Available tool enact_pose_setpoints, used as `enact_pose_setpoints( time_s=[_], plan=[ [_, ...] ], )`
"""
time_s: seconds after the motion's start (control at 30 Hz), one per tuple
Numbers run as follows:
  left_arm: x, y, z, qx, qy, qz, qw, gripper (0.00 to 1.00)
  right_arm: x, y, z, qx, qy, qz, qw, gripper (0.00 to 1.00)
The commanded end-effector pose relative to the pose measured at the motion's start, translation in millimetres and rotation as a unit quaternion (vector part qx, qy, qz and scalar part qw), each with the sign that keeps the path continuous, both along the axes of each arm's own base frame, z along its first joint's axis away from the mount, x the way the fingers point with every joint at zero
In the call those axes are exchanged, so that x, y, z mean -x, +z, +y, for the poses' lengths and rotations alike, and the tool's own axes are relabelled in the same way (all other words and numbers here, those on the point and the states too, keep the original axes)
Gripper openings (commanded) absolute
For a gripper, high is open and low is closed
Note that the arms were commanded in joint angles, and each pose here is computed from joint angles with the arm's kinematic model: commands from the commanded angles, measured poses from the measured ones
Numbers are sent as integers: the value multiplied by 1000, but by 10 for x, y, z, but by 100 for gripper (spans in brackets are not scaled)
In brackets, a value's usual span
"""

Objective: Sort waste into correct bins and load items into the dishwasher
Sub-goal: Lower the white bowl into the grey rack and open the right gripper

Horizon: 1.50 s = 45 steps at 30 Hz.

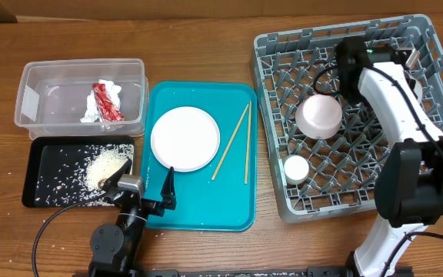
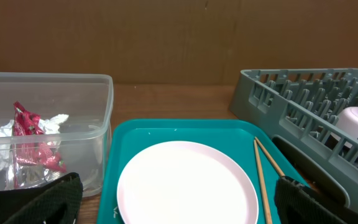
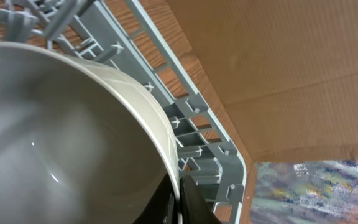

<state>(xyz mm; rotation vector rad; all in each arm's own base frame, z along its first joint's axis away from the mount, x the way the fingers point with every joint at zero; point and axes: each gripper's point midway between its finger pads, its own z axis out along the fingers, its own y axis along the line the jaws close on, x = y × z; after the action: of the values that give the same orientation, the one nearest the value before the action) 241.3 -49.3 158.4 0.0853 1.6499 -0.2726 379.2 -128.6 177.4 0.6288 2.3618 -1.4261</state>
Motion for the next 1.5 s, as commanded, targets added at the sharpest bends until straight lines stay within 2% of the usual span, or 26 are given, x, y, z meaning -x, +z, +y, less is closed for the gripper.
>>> enact_pose_setpoints(
  time_s=[0.0,0.1,0.37,0.67,1.03,1.2,1.23,1.3,1.47],
  plan=[
    [1,-3,3,0,0,-3,1000,100,-58,-96,256,-8,30,15,999,4],
    [1,-3,3,0,0,-3,1000,100,-92,-45,359,9,48,16,999,4],
    [1,-3,3,0,0,-3,1000,100,-102,232,83,93,29,-3,995,4],
    [1,-3,3,0,0,-3,1000,100,-48,115,-178,59,-7,-5,998,4],
    [1,-3,3,0,0,-3,1000,100,-182,-39,234,46,44,11,998,4],
    [1,-3,3,0,0,-3,1000,100,-127,-33,261,51,50,36,997,4],
    [1,-3,3,0,0,-3,1000,100,-114,-32,275,51,53,42,996,6],
    [1,-3,3,0,0,-3,1000,100,-75,-60,398,42,67,63,995,19],
    [1,-3,3,0,0,-3,1000,100,-131,-40,860,52,127,68,988,18]
  ],
)
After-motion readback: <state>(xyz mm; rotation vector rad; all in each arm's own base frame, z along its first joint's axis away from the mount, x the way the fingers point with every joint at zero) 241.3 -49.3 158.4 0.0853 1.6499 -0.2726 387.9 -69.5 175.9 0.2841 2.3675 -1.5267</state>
